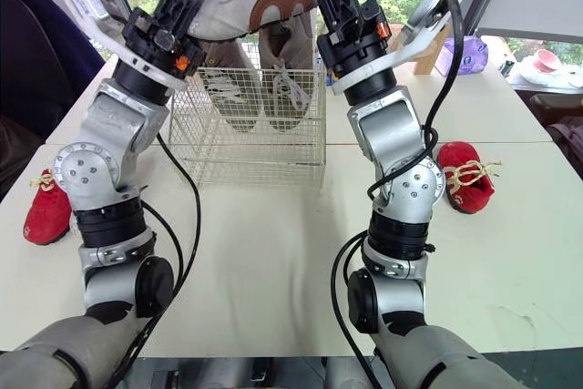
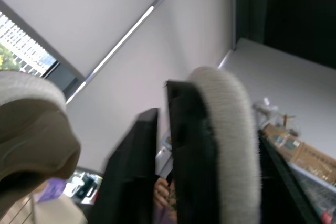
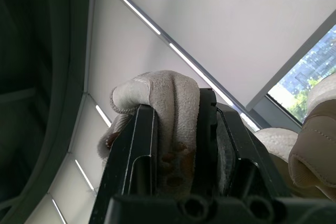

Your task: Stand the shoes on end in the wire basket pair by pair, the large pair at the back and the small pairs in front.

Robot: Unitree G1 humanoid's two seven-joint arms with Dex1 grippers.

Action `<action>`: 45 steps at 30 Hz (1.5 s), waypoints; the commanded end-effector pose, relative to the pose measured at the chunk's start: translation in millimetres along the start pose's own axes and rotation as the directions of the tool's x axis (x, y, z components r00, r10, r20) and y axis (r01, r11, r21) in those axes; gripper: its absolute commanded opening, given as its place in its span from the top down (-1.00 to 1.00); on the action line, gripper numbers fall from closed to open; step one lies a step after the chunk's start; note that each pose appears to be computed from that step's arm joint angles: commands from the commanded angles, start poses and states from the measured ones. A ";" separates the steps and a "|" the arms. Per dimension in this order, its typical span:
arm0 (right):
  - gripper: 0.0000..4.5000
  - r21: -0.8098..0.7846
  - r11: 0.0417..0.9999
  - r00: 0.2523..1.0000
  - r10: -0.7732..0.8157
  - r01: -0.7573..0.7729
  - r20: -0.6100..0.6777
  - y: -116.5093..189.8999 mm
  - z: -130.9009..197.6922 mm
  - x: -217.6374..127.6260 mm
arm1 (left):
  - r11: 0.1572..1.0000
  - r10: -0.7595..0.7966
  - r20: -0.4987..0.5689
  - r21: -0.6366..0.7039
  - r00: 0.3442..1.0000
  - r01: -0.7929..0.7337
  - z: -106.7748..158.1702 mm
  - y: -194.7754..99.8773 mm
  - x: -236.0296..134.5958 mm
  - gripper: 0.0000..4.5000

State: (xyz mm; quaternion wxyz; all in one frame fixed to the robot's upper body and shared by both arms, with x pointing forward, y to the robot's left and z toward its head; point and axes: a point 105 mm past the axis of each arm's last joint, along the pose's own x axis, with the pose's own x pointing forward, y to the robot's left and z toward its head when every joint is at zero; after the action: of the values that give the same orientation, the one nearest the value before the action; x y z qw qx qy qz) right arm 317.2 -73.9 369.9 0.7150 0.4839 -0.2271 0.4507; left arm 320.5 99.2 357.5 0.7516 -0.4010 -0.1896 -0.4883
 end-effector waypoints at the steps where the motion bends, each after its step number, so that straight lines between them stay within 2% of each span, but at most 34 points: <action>1: 0.60 -0.004 0.989 0.989 0.145 -0.145 0.000 30.7 5.4 8.6 | 0.997 0.032 -0.068 0.073 0.997 -0.027 -5.5 -6.2 -5.9 -0.64; 2: 0.60 -0.012 0.988 0.988 0.156 -0.156 0.001 31.4 8.9 9.3 | 0.994 0.058 -0.083 0.099 0.995 -0.049 -5.5 -4.7 -10.9 -0.87; 3: 0.60 -0.017 0.987 0.987 0.163 -0.163 0.001 31.8 11.4 10.0 | 0.991 0.072 -0.094 0.115 0.993 -0.061 -5.8 -4.2 -13.9 -0.99; 7: 0.60 -0.163 0.961 0.975 0.222 -0.223 -0.024 29.0 48.5 17.3 | 0.969 0.168 -0.140 0.203 0.976 -0.138 -4.3 -5.5 -44.9 -0.99; 11: 0.60 -0.378 0.883 0.960 0.235 -0.277 -0.155 19.1 86.5 20.4 | 0.907 0.333 -0.224 0.341 0.916 -0.247 -14.4 -0.7 -79.9 -0.99; 15: 0.60 -0.502 0.792 0.930 0.222 -0.347 -0.293 11.5 105.6 24.0 | 0.878 0.412 -0.214 0.352 0.886 -0.323 -12.0 -2.6 -104.9 -0.99; 18: 0.60 -0.530 0.726 0.871 0.198 -0.439 -0.450 5.6 99.9 20.4 | 0.858 0.445 -0.223 0.385 0.867 -0.341 -11.7 -5.0 -115.0 -0.99; 20: 0.60 -0.535 0.669 0.800 0.153 -0.517 -0.581 -4.4 85.4 16.7 | 0.849 0.453 -0.237 0.411 0.860 -0.334 -11.9 -7.2 -118.2 -0.99; 26: 0.60 -0.562 0.551 0.711 0.085 -0.617 -0.698 -25.6 54.7 19.1 | 0.844 0.455 -0.218 0.416 0.864 -0.339 -9.6 -6.7 -116.7 -0.99; 29: 0.60 -0.557 0.465 0.629 0.002 -0.689 -0.777 -42.6 34.0 11.6 | 0.845 0.453 -0.219 0.415 0.864 -0.337 -11.1 -6.4 -115.3 -0.99; 31: 0.60 -0.521 0.454 0.574 -0.024 -0.723 -0.818 -50.8 24.2 5.0 | 0.846 0.451 -0.220 0.413 0.865 -0.336 -12.0 -5.7 -114.5 -0.99; 37: 0.60 -0.497 0.435 0.504 -0.109 -0.751 -0.857 -73.0 12.2 -2.9 | 0.849 0.448 -0.225 0.411 0.865 -0.333 -13.7 -2.2 -112.0 -0.99; 42: 0.60 -0.526 0.453 0.500 -0.187 -0.720 -0.846 -99.4 7.9 -9.4 | 0.853 0.442 -0.232 0.407 0.866 -0.326 -17.1 0.4 -109.1 -0.99; 44: 0.17 -0.534 0.465 0.509 -0.191 -0.707 -0.840 -103.4 7.6 -9.3 | 0.853 0.443 -0.232 0.407 0.866 -0.327 -17.7 1.2 -109.1 -1.00; 45: 0.02 -0.534 0.463 0.502 -0.202 -0.708 -0.841 -106.3 6.9 -10.9 | 0.851 0.446 -0.234 0.410 0.864 -0.328 -18.3 2.1 -109.4 -1.00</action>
State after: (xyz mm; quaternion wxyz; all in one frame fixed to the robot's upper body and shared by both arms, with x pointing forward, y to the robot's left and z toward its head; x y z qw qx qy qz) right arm 403.7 -95.9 300.3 0.7729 -0.2394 -0.1132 0.5767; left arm 272.1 148.7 264.9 0.9171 -0.2069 -0.0465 -0.3376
